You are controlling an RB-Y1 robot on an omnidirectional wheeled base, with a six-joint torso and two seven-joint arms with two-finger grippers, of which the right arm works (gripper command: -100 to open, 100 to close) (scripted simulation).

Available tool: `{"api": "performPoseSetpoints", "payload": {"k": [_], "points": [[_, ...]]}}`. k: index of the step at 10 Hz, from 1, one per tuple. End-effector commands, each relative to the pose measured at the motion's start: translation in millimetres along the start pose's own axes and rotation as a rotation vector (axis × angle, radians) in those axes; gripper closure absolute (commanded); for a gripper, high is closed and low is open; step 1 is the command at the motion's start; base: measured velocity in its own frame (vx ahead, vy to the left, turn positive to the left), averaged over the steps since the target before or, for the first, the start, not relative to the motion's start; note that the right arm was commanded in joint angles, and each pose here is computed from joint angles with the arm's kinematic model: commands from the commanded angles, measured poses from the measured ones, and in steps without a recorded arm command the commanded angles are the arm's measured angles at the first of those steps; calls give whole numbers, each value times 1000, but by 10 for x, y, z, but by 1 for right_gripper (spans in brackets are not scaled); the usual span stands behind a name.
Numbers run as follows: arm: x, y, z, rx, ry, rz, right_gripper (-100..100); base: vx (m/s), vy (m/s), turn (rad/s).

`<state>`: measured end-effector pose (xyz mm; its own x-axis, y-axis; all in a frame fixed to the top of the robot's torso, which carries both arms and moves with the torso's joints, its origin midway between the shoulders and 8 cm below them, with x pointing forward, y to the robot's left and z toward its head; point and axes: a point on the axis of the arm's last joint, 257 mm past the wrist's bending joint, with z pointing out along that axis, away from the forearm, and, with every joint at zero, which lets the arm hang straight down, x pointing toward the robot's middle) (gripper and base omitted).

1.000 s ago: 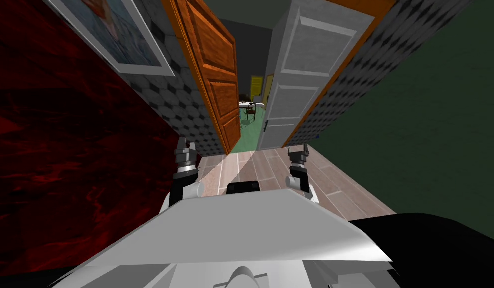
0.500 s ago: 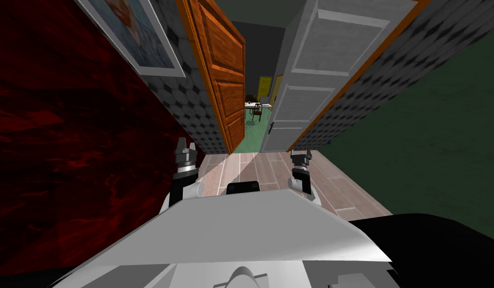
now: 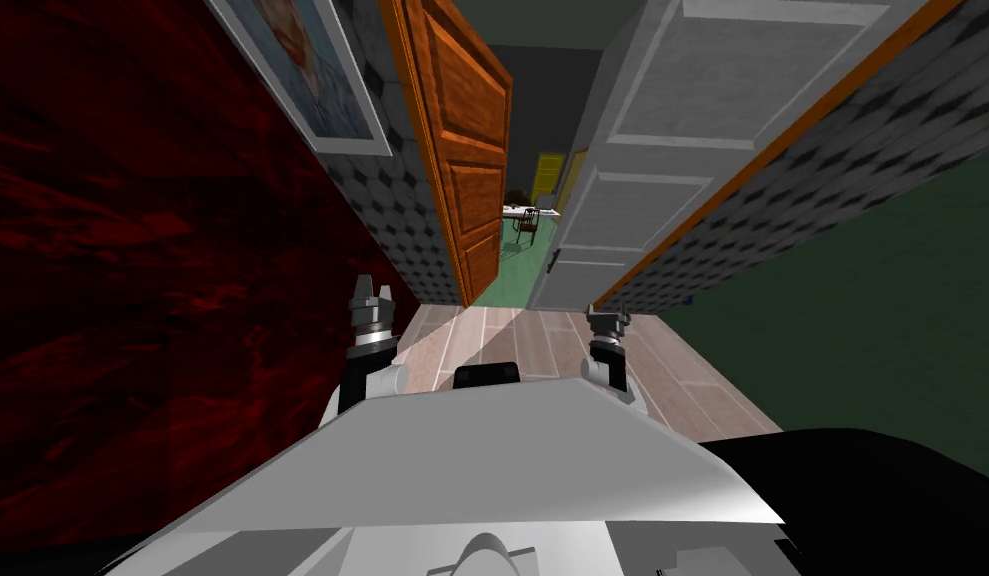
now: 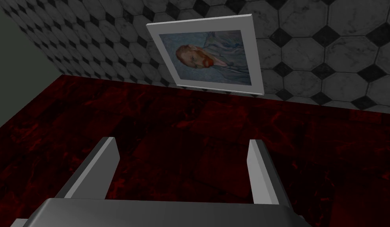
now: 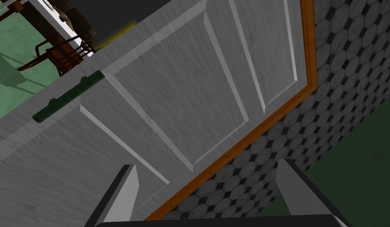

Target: Push the door open

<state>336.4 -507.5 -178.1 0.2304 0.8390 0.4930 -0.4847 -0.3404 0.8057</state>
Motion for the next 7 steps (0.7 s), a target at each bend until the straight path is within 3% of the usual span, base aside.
{"api": "performPoseSetpoints", "payload": {"k": [1,7], "points": [[-138,-4,-33,0,-24,23,-100,29,-70,210],[-676,27,-167,-14,-112,104,-100,35,-76,202]]}}
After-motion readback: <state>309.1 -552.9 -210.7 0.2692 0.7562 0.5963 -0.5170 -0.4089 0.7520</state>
